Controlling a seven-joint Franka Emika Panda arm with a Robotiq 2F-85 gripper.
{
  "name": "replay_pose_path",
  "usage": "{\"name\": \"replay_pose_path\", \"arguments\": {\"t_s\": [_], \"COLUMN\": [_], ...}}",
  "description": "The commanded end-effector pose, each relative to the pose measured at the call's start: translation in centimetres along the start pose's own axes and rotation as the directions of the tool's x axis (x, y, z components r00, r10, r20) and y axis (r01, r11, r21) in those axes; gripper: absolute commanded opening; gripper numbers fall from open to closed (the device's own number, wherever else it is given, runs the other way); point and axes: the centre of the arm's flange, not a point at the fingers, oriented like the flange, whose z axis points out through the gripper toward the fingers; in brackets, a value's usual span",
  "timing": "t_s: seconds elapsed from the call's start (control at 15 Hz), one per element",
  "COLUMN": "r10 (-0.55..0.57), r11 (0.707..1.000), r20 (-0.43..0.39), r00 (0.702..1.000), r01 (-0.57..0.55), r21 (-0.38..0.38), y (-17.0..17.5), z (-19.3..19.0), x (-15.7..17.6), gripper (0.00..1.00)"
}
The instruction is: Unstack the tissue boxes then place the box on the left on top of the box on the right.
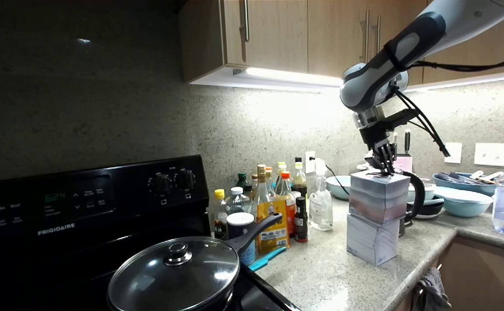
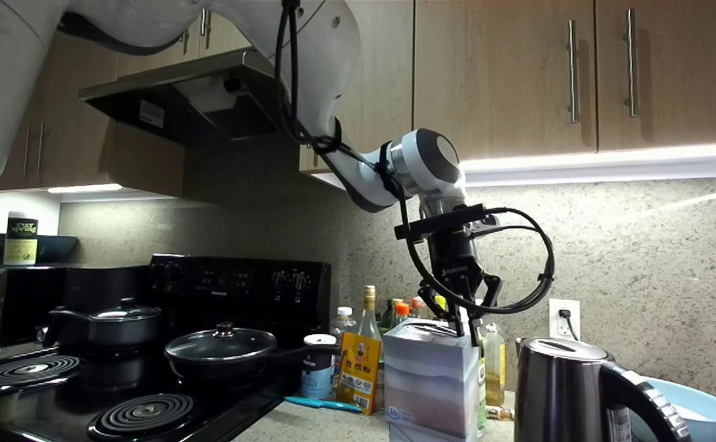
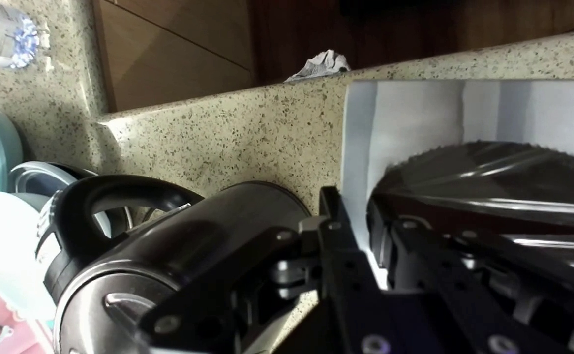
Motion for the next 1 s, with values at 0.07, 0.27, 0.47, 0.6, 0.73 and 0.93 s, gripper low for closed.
{"name": "replay_pose_path", "arguments": {"t_s": [0.07, 0.27, 0.47, 0.6, 0.73, 0.93], "r10": [-0.047, -0.041, -0.031, -0.024, -0.020, 0.005], "r11": [0.998, 0.998, 0.998, 0.998, 0.997, 0.998], "r20": [0.013, 0.004, -0.004, -0.011, -0.021, -0.052], "r00": [0.999, 0.999, 0.999, 1.000, 1.000, 0.999], "r01": [0.048, 0.042, 0.031, 0.023, 0.019, -0.009], "r21": [-0.045, -0.047, -0.055, -0.065, -0.078, -0.065], "y": [-0.6, -0.7, -0.6, -0.5, -0.3, -0.4], "z": [-0.4, -0.7, -1.2, -1.6, -2.0, -3.0], "x": [0.6, 0.5, 0.5, 0.5, 0.4, 0.2], "gripper": [0.52, 0.72, 0.91, 0.99, 1.00, 1.00]}}
